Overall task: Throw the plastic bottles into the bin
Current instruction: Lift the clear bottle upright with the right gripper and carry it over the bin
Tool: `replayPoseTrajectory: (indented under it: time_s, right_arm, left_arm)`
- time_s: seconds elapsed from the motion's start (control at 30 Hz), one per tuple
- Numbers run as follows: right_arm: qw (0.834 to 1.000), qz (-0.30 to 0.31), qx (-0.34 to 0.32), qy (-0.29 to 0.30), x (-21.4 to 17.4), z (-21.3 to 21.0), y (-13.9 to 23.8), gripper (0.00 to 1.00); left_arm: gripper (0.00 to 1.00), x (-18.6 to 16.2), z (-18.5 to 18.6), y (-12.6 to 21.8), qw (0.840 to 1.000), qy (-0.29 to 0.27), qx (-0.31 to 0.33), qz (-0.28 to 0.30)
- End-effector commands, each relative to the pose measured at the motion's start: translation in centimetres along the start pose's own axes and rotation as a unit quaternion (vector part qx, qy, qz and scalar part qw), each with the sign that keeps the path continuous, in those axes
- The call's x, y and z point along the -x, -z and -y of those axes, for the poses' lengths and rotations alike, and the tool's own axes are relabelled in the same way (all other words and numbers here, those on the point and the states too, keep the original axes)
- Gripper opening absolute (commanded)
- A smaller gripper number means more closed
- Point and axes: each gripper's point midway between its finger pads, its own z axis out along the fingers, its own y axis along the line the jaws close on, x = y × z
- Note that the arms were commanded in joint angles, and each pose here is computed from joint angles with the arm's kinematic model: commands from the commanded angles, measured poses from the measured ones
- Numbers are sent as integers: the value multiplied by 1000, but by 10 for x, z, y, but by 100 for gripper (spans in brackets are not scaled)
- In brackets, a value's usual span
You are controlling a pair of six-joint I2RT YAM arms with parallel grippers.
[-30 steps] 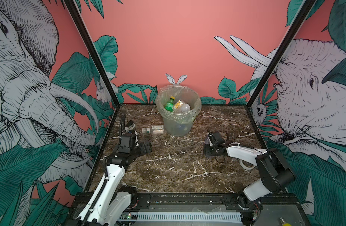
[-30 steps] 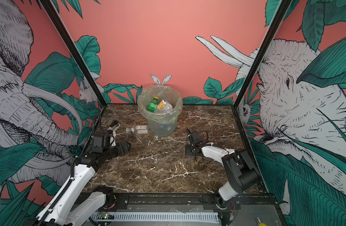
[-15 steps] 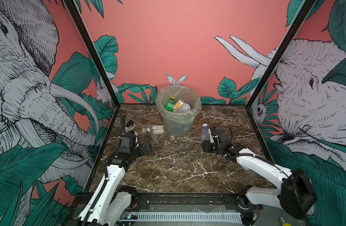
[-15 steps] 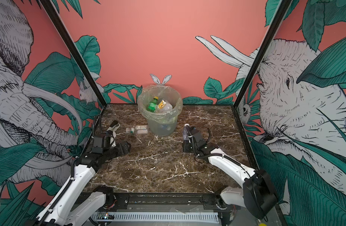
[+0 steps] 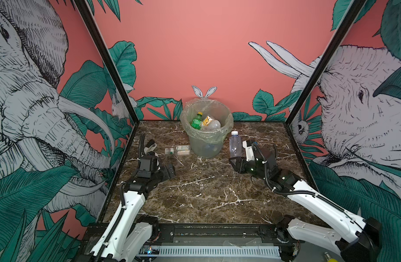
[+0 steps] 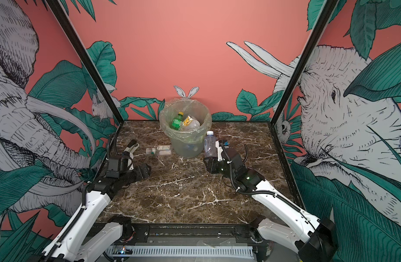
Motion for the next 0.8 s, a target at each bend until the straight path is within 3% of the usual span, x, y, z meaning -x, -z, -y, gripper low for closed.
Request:
replayPoseTrajectory:
  time_s: [0.0, 0.47, 0.77]
  right_arm:
    - [998, 42, 46, -4, 13, -18, 6, 50]
    - [997, 50, 53, 5, -34, 0, 24, 50]
    - [998, 54, 20, 30, -30, 6, 31, 50]
  left_arm:
    - [99, -1, -6, -3, 1000, 14, 10, -2]
    - [99, -5, -8, -9, 1000, 15, 10, -5]
    - [99, -9, -8, -12, 1000, 20, 5, -8]
